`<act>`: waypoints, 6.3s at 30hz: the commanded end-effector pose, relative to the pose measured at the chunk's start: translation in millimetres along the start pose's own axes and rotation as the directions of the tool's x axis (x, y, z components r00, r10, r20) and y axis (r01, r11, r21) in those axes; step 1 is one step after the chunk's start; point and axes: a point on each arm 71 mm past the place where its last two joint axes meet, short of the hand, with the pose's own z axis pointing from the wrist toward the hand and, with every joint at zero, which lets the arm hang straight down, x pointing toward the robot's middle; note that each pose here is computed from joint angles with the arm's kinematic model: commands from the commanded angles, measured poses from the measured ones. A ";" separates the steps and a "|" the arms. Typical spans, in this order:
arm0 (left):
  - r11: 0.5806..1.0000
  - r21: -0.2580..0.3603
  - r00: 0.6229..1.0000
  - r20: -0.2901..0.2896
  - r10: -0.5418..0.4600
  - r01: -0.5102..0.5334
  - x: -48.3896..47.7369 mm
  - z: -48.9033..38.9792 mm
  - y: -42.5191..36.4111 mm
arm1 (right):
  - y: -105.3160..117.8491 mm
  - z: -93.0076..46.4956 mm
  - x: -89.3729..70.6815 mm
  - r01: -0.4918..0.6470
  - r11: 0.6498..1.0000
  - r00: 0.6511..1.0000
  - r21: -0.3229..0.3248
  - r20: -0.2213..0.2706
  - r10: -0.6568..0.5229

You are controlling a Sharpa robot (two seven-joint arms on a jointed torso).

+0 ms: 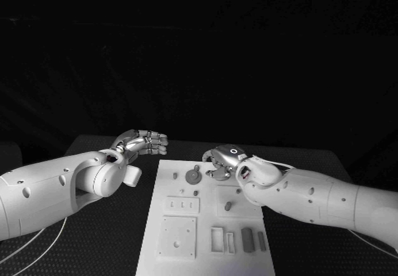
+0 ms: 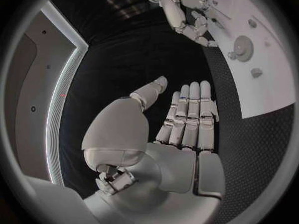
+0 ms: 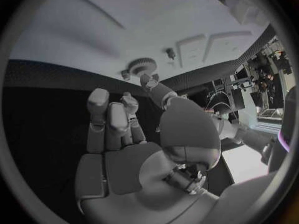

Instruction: Assemble the parts on the task board

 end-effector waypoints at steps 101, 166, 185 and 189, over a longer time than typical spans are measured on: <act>1.000 0.007 1.000 0.006 0.005 -0.005 -7.0 3.1 0.4 | -135.2 -66.9 39.4 -0.260 0.943 0.944 0.208 -0.149 0.294; 0.872 -0.270 0.900 -0.283 0.332 -0.407 51.0 15.9 21.7 | -24.8 -22.1 -6.3 -0.359 0.929 0.920 0.087 -0.133 0.368; 0.851 -0.274 0.866 -0.368 0.339 -0.449 82.8 16.5 27.2 | 17.4 -14.7 -5.3 -0.394 0.919 0.904 0.011 -0.175 0.390; 0.851 -0.270 0.864 -0.374 0.338 -0.450 84.5 16.7 27.0 | 21.2 -13.5 -5.1 -0.397 0.918 0.903 0.004 -0.179 0.391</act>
